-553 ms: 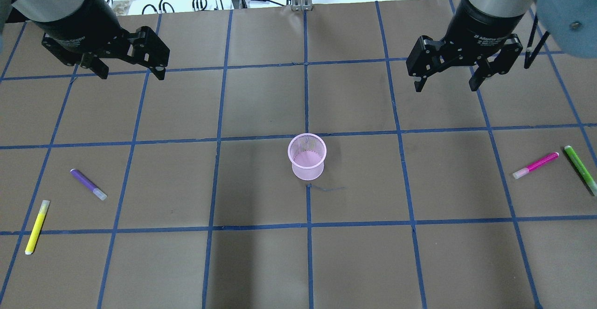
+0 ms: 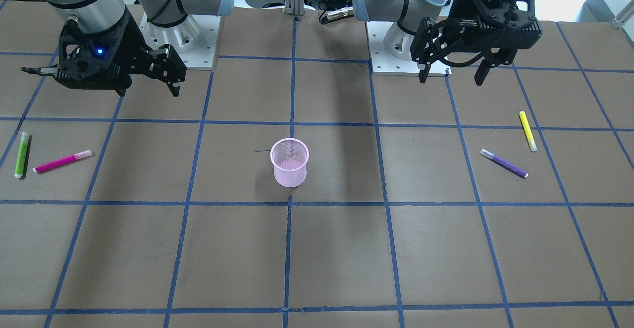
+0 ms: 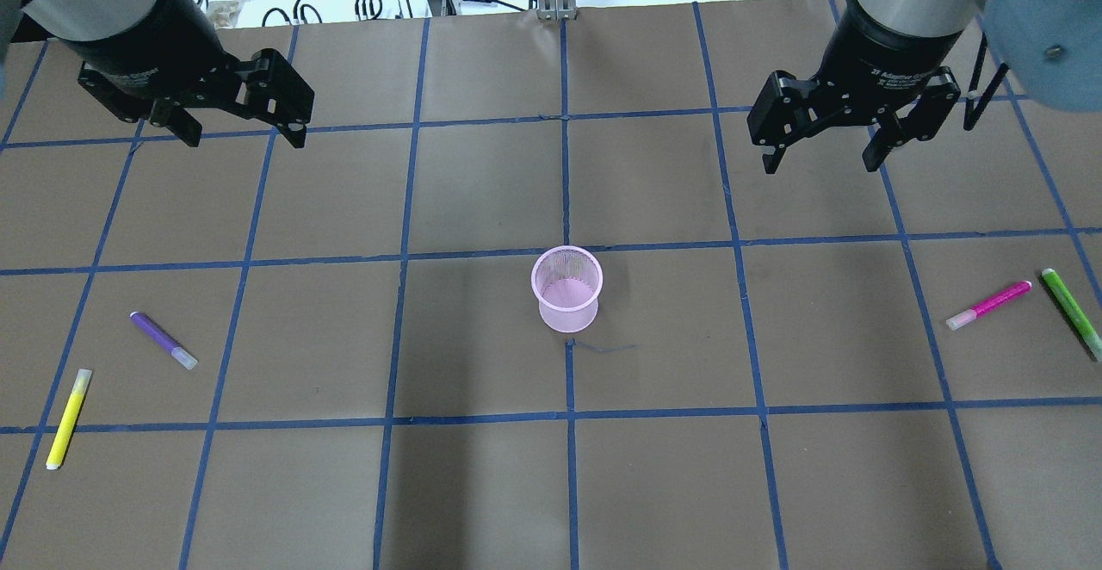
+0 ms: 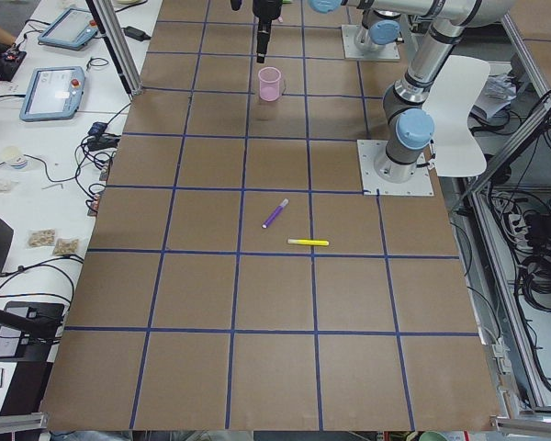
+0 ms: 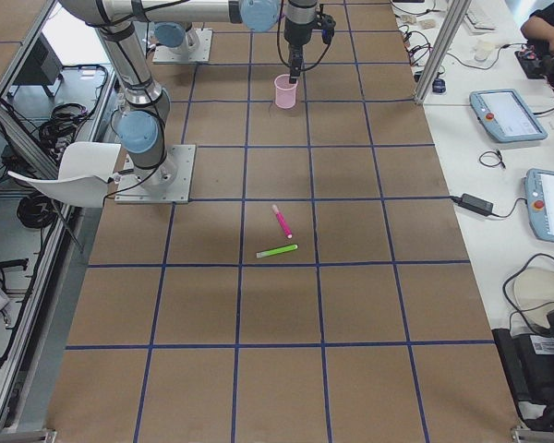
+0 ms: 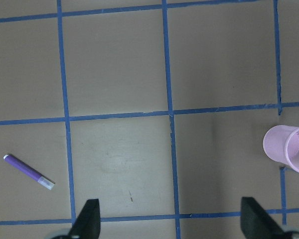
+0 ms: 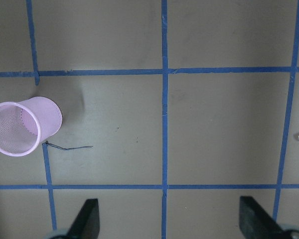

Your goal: Insert purple and pink pens into pink cup

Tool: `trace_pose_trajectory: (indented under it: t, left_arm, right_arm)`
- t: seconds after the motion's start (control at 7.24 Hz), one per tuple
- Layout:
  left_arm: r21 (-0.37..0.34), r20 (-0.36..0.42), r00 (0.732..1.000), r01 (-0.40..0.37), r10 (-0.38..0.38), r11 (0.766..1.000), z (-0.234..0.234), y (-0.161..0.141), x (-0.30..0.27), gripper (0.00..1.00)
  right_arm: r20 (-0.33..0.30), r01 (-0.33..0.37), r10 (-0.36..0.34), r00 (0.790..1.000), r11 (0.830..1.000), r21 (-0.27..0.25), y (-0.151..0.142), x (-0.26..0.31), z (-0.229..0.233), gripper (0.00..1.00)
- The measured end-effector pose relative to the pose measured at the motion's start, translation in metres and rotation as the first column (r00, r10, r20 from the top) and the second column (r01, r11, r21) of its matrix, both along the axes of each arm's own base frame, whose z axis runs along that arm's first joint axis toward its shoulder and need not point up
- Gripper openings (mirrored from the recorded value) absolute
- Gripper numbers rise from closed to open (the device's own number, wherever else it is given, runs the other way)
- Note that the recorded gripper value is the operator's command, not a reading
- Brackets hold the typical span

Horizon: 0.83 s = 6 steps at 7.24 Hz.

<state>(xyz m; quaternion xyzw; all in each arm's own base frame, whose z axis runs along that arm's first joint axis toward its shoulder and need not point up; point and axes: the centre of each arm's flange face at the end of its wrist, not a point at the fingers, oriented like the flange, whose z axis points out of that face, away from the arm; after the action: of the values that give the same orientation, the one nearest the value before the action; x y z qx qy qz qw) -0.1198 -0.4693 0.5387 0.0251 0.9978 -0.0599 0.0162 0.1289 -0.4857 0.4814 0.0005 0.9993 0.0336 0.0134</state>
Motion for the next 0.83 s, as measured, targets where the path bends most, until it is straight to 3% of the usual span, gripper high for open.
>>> trace_pose_trajectory:
  t: [0.28,0.55,0.83]
  left_arm:
    - [0.01,-0.012,1.0,-0.003,0.003,1.0,0.0,0.001,0.0,1.0]
    - [0.067,-0.037,0.999,-0.015,0.018,0.998,-0.004,0.006,0.002,1.0]
    - [0.099,-0.043,0.995,-0.089,0.094,0.991,-0.01,0.001,0.03,1.0]
  right_arm:
    - [0.009,-0.002,0.002,1.0,1.0,0.002,0.0,0.001,-0.001,1.0]
    - [0.011,-0.006,0.006,1.0,1.0,0.003,0.0,0.002,-0.002,1.0]
    - [0.011,-0.008,0.008,1.0,1.0,-0.002,0.0,0.002,-0.001,1.0]
